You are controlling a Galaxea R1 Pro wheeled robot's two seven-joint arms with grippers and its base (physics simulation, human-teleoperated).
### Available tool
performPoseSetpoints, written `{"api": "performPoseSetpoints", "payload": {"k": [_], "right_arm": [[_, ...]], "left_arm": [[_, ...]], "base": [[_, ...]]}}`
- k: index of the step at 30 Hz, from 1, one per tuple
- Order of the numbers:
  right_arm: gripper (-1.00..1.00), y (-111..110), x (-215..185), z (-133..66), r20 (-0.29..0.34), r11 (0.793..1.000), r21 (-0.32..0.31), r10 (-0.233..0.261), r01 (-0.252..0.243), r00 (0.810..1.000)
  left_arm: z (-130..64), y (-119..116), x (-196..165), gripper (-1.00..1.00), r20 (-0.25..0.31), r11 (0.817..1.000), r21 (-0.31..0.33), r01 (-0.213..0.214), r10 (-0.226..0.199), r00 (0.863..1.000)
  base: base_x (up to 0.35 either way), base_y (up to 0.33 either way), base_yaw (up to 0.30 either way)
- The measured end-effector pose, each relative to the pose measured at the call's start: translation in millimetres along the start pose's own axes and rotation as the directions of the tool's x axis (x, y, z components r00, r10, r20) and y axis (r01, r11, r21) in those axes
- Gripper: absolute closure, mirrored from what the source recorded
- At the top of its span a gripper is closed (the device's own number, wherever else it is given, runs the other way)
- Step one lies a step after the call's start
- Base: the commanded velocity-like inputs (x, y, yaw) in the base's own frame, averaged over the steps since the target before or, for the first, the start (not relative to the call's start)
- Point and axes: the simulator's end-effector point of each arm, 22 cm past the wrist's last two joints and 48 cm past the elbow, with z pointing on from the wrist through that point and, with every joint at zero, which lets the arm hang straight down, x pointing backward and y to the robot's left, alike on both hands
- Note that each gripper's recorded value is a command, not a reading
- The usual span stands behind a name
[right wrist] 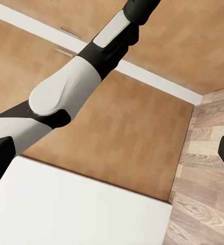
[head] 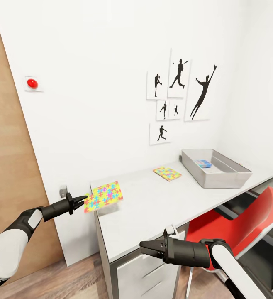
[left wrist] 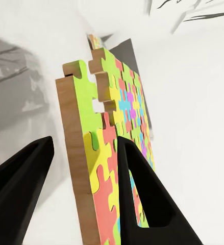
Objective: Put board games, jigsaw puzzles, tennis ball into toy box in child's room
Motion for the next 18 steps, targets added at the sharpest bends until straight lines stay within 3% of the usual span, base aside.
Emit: {"api": "performPoseSetpoints", "payload": {"k": [8, 18], "right_arm": [[-1.00, -0.4, -0.1, 0.0, 0.000, 1.000, 0.001, 0.000, 0.000, 1.000], [-1.00, -0.5, -0.5, -0.2, 0.002, 1.000, 0.003, 0.000, 0.000, 1.000]], "left_arm": [[0.0, 0.1, -0.2, 1.00, 0.000, 1.000, 0.000, 0.000, 0.000, 1.000], [-0.1, 0.1, -0.1, 1.00, 0.000, 1.000, -0.001, -0.001, 0.001, 1.000]], "base": [[-0.122, 0.000, 0.000], [-0.015, 0.000, 0.000]]}}
